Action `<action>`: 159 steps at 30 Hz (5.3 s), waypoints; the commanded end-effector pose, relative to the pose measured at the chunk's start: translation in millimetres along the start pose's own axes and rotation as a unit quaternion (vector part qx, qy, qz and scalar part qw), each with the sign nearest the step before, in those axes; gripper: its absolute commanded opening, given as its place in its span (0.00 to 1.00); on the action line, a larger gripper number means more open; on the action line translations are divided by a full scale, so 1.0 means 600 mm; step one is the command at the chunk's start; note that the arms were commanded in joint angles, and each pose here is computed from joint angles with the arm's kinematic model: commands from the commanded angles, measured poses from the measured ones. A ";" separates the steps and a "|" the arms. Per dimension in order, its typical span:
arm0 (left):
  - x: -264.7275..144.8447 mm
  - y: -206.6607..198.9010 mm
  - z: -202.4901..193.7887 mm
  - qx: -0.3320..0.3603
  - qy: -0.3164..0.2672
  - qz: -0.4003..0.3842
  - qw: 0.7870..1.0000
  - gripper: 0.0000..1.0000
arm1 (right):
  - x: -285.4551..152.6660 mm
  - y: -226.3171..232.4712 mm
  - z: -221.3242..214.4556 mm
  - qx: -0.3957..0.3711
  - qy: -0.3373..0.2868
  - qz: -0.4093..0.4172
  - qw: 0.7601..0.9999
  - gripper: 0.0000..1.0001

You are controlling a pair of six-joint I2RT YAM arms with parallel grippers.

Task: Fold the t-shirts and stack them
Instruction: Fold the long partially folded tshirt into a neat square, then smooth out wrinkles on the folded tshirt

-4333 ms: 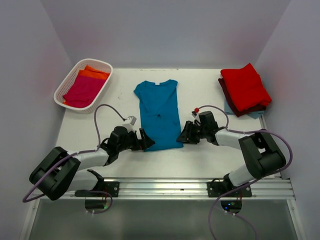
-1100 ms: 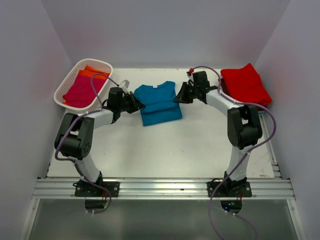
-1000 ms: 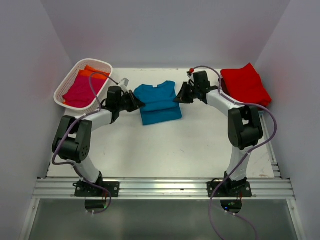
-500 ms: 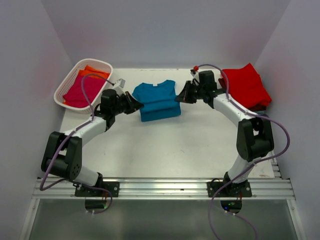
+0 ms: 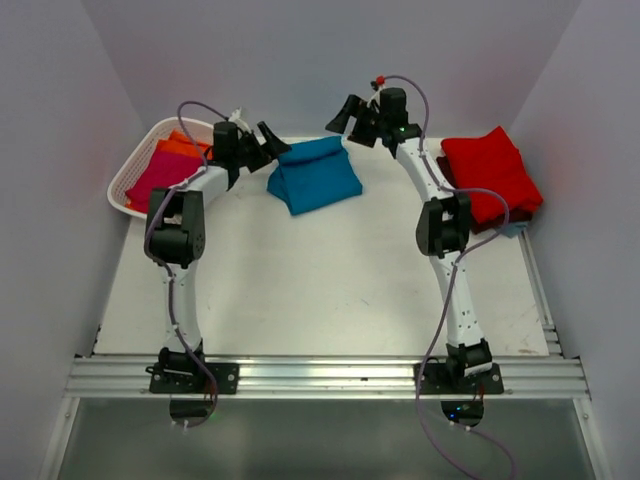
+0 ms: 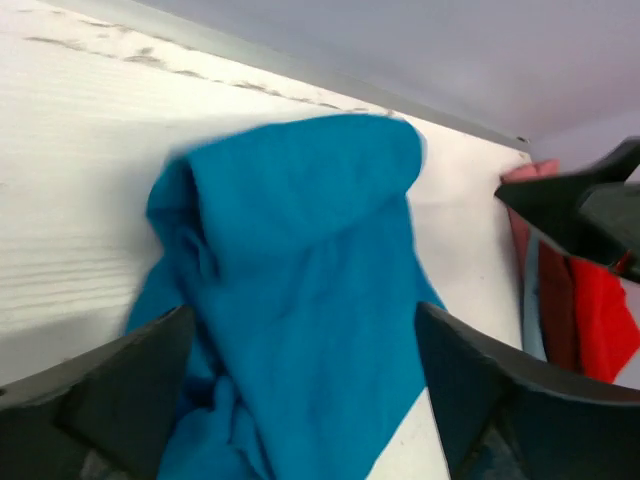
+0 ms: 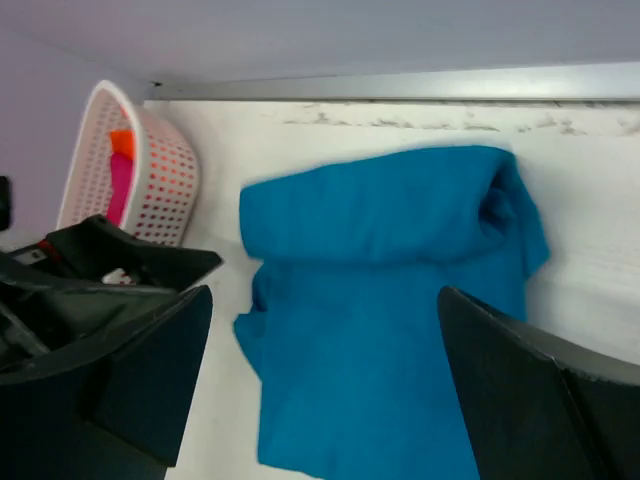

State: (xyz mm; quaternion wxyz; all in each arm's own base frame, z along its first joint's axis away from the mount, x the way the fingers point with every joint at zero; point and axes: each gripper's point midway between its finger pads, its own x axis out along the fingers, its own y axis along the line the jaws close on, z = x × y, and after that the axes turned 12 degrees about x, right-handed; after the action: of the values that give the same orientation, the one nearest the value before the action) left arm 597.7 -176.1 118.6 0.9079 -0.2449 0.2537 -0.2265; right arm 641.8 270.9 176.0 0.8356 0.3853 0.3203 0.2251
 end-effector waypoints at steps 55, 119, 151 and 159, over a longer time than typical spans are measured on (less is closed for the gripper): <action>-0.278 -0.181 -0.519 0.004 0.303 -0.064 0.951 0.06 | -0.335 -0.240 -0.545 -0.032 0.211 -0.280 0.936 0.00; -0.430 -0.213 -0.389 0.032 0.185 0.058 0.980 0.43 | -0.275 -0.023 -0.425 -0.080 0.160 -0.087 0.980 0.43; -0.321 -0.118 -0.479 0.000 0.151 0.074 0.986 0.31 | -0.170 -0.160 -0.484 -0.011 0.207 -0.127 0.970 0.06; -0.356 -0.044 -0.473 0.050 0.181 0.175 0.966 0.28 | -0.195 -0.198 -0.440 0.005 0.168 -0.173 0.971 0.00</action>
State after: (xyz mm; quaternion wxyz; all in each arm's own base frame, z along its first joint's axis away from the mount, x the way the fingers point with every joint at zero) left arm 268.7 -218.9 21.3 0.8778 -0.1831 0.3989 -0.1916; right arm 378.1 303.0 17.1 0.7656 0.3049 0.5197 0.2254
